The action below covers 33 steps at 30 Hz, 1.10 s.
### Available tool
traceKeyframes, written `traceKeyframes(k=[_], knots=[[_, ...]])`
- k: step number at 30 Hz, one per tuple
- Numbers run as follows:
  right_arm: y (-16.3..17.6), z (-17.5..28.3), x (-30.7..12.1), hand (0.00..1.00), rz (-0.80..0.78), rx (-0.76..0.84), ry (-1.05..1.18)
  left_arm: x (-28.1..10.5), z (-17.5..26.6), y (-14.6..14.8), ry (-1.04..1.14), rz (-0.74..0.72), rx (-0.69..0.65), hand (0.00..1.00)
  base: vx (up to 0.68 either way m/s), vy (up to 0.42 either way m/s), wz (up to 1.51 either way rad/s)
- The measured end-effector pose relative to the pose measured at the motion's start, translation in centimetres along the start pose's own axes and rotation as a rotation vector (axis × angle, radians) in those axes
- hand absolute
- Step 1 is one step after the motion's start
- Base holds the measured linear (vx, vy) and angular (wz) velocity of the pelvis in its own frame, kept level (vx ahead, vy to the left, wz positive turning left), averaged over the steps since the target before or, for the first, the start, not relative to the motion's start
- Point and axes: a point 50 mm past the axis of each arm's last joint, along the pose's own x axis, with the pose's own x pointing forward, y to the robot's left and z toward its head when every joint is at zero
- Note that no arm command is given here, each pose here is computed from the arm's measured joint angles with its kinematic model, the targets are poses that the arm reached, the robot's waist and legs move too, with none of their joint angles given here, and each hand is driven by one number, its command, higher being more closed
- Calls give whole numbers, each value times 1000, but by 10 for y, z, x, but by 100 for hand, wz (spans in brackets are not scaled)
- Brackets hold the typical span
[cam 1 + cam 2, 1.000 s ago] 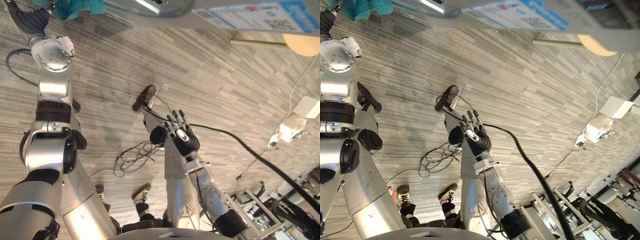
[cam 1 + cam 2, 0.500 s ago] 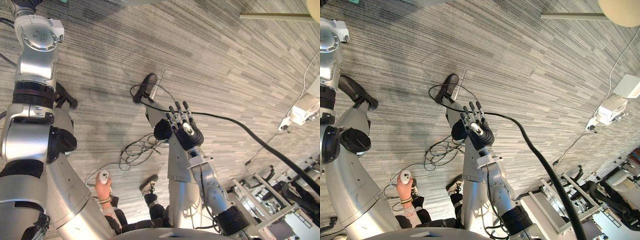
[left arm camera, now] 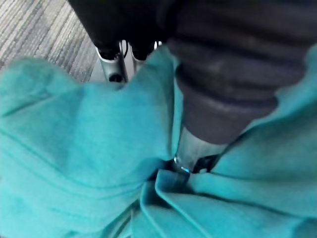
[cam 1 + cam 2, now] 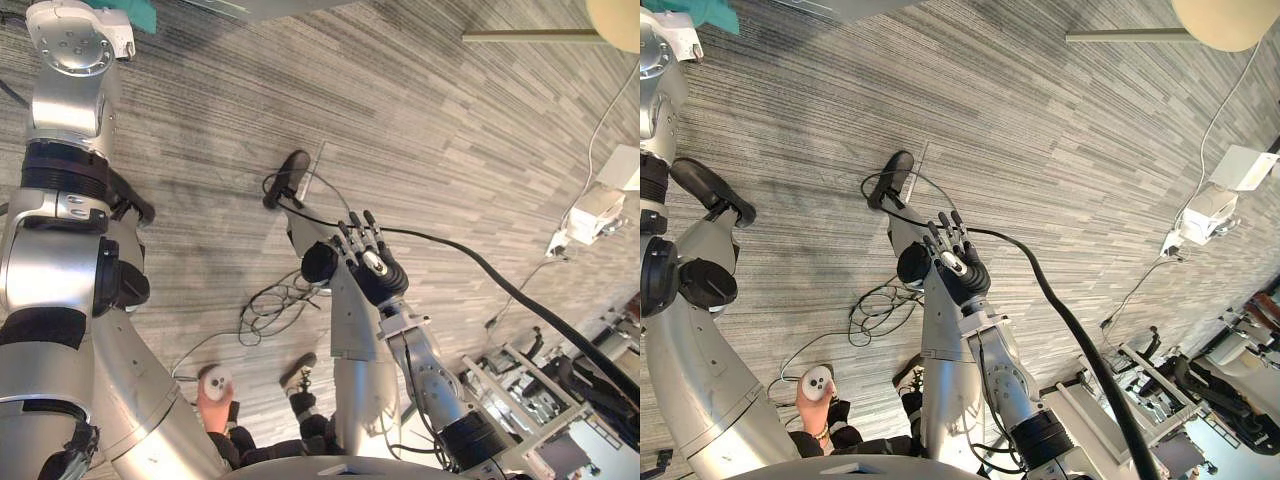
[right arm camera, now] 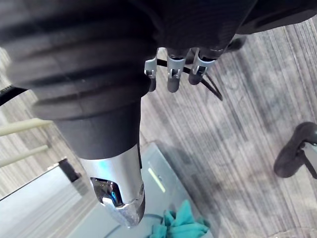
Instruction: Pick up the laundry basket with both hands and put the clothes into the washing machine.
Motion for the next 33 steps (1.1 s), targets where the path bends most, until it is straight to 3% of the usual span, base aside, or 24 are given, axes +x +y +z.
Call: traceKeyframes(k=[4,9,12,14,17,19,21,24,27,28,31,33], knots=[[-2,-1,-1,0,-9,-32,12,-4,-10,-8,84,-23,-114,100,6,5,2],[-10,-1,-3,0,-37,-73,38,-12,-29,-12,160,-36,-163,100,10,-5,3],[-12,3,-3,0,-43,-84,29,-19,-40,-18,222,-41,-275,100,-7,-33,10],[-12,4,-4,0,-48,-84,23,-24,-43,-21,242,-30,-406,100,-19,-36,14],[-14,3,-5,0,-64,-79,24,-30,-11,-18,113,-34,-697,100,-18,-44,4],[-18,-1,-13,0,-98,-68,35,-39,33,-4,-95,-60,-908,100,-17,-55,12],[-24,-7,-23,0,-136,-78,46,-57,56,12,-257,-76,-1032,100,-14,-74,29],[-37,-13,-41,0,-209,-112,93,-80,27,25,-214,-17,-1069,100,11,-105,28],[-45,-12,-59,0,-257,-147,124,-93,27,28,-216,5,-1151,100,51,-110,12],[-47,-10,-61,0,-257,-161,139,-91,29,31,-220,14,-1140,0,58,-100,2],[-50,0,-63,0,-257,-204,148,-80,31,25,-200,17,-1089,0,61,-77,-3],[-49,13,-61,0,-246,-232,118,-47,46,11,-183,-23,-956,0,42,-72,8]])
